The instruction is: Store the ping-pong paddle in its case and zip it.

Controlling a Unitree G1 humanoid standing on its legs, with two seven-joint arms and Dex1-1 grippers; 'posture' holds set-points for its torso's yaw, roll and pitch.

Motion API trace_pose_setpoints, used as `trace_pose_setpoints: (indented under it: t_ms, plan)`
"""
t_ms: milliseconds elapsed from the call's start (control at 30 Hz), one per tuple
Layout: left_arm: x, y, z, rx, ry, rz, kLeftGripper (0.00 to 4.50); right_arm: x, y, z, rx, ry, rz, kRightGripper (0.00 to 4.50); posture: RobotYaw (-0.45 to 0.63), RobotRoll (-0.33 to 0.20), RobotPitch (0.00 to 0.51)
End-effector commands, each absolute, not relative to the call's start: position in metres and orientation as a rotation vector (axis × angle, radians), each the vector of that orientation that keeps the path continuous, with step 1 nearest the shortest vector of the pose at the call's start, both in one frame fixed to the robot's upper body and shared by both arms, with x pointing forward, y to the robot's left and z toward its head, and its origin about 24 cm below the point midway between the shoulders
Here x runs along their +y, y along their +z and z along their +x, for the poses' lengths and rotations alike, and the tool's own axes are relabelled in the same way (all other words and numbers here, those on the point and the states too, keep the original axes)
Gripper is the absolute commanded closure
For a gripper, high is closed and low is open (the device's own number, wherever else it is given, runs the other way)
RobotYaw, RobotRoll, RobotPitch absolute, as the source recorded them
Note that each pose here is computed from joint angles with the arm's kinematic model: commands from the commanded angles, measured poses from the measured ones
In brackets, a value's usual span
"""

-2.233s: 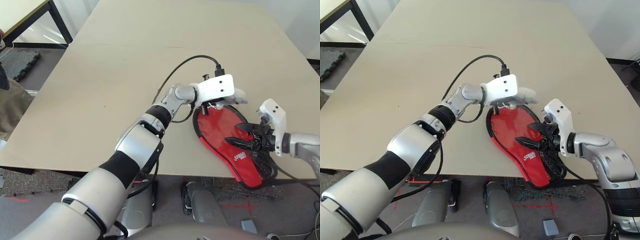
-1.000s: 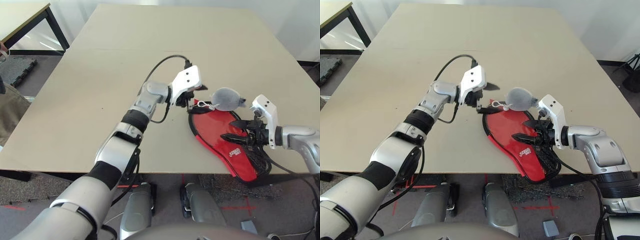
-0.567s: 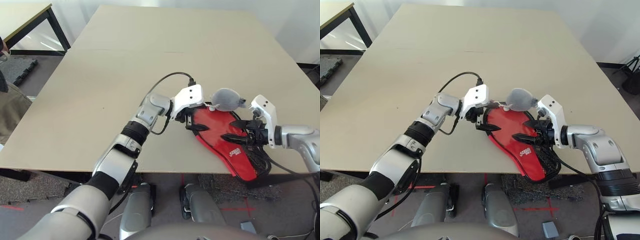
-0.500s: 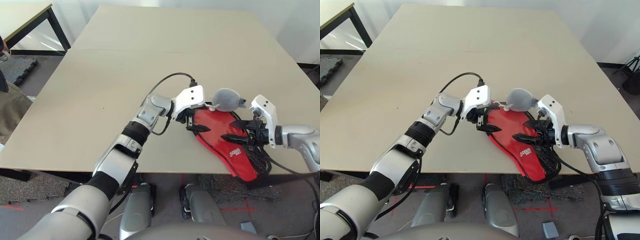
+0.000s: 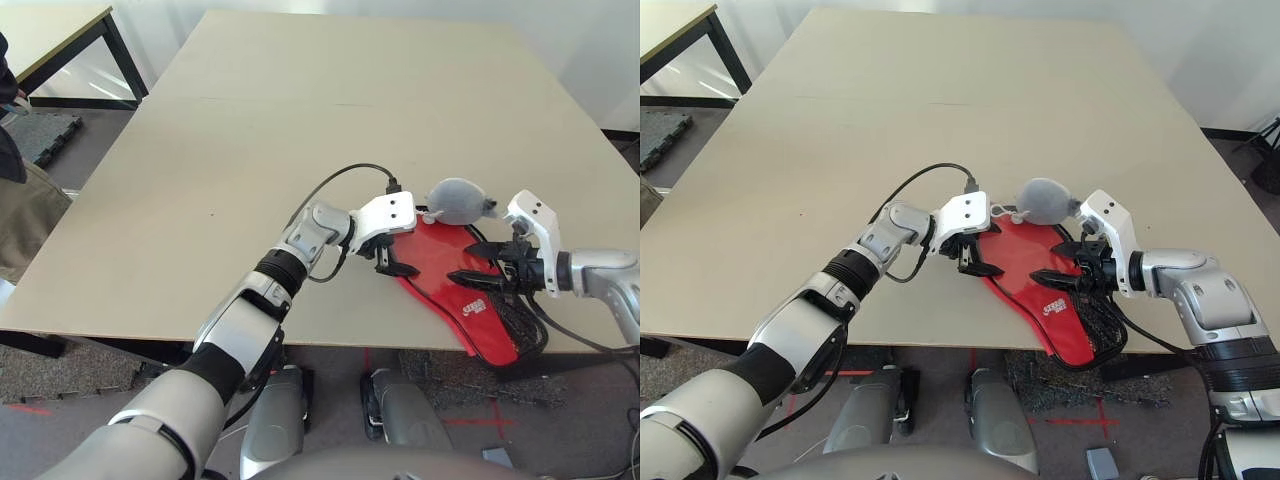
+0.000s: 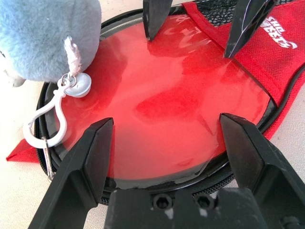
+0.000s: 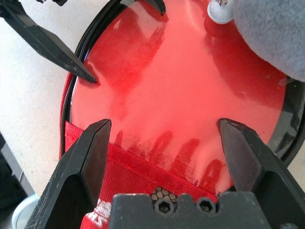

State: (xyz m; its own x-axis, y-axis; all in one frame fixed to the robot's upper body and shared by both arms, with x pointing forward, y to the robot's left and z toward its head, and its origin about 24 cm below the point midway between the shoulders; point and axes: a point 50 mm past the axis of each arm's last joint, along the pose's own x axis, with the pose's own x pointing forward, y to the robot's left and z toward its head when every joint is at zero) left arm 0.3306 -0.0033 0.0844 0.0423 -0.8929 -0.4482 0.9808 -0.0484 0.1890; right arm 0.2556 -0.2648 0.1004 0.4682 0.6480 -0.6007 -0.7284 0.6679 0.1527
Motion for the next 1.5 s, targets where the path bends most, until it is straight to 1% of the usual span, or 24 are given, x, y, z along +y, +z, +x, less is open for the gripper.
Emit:
trace_pose_setpoints:
  t_ms: [33, 100, 167, 367, 433, 500, 633, 933, 1067, 1267, 1367, 1400, 1433, 1467, 1500]
  plan:
    - [-0.005, 0.075, 0.329, 0.266, -1.539, 0.569, 0.05, -0.284, 0.098, 0.247, 0.763, 0.797, -0.084, 0.0, -0.09, 0.0, 0.125]
    - [-0.006, 0.075, 0.328, 0.267, -1.544, 0.57, 0.05, -0.288, 0.11, 0.247, 0.742, 0.807, -0.074, 0.0, -0.08, 0.0, 0.124]
    - [-0.008, 0.075, 0.328, 0.268, -1.547, 0.572, 0.05, -0.289, 0.133, 0.247, 0.68, 0.848, -0.029, 0.0, -0.08, 0.0, 0.125]
    - [-0.011, 0.073, 0.326, 0.27, -1.554, 0.577, 0.05, -0.281, 0.203, 0.261, 0.389, 0.901, -0.003, 0.0, -0.1, 0.0, 0.129]
    - [-0.011, 0.072, 0.325, 0.273, -1.556, 0.577, 0.05, -0.279, 0.219, 0.274, 0.294, 0.844, -0.02, 0.0, -0.1, 0.0, 0.13]
    - [-0.012, 0.072, 0.325, 0.274, -1.557, 0.578, 0.05, -0.279, 0.224, 0.285, 0.248, 0.776, -0.031, 0.0, -0.1, 0.0, 0.13]
    - [-0.012, 0.072, 0.325, 0.277, -1.555, 0.576, 0.05, -0.269, 0.197, 0.302, 0.3, 0.739, -0.103, 0.0, -0.09, 0.0, 0.131]
    - [-0.005, 0.07, 0.326, 0.296, -1.546, 0.576, 0.05, -0.269, 0.148, 0.318, 0.427, 0.711, -0.108, 0.0, -0.06, 0.0, 0.129]
    - [-0.003, 0.066, 0.324, 0.328, -1.568, 0.595, 0.05, -0.271, 0.138, 0.324, 0.439, 0.691, -0.1, 0.0, -0.05, 0.0, 0.129]
    - [-0.002, 0.066, 0.324, 0.337, -1.565, 0.596, 0.05, -0.271, 0.131, 0.331, 0.443, 0.685, -0.069, 0.0, -0.05, 0.0, 0.132]
    - [-0.002, 0.066, 0.324, 0.341, -1.564, 0.597, 0.0, -0.268, 0.128, 0.336, 0.435, 0.672, -0.012, 0.64, -0.05, 0.0, 0.132]
    - [-0.002, 0.065, 0.324, 0.343, -1.564, 0.598, 0.0, -0.267, 0.127, 0.339, 0.432, 0.663, 0.003, 0.97, -0.05, 0.0, 0.132]
    - [-0.001, 0.065, 0.324, 0.345, -1.564, 0.599, 0.0, -0.266, 0.126, 0.342, 0.427, 0.652, 0.017, 1.41, -0.05, 0.0, 0.133]
    - [-0.001, 0.065, 0.324, 0.346, -1.565, 0.599, 0.0, -0.265, 0.126, 0.345, 0.42, 0.638, 0.034, 1.68, -0.05, 0.0, 0.133]
    - [-0.001, 0.065, 0.323, 0.347, -1.566, 0.6, 0.0, -0.265, 0.125, 0.348, 0.414, 0.623, 0.043, 2.15, -0.05, 0.0, 0.133]
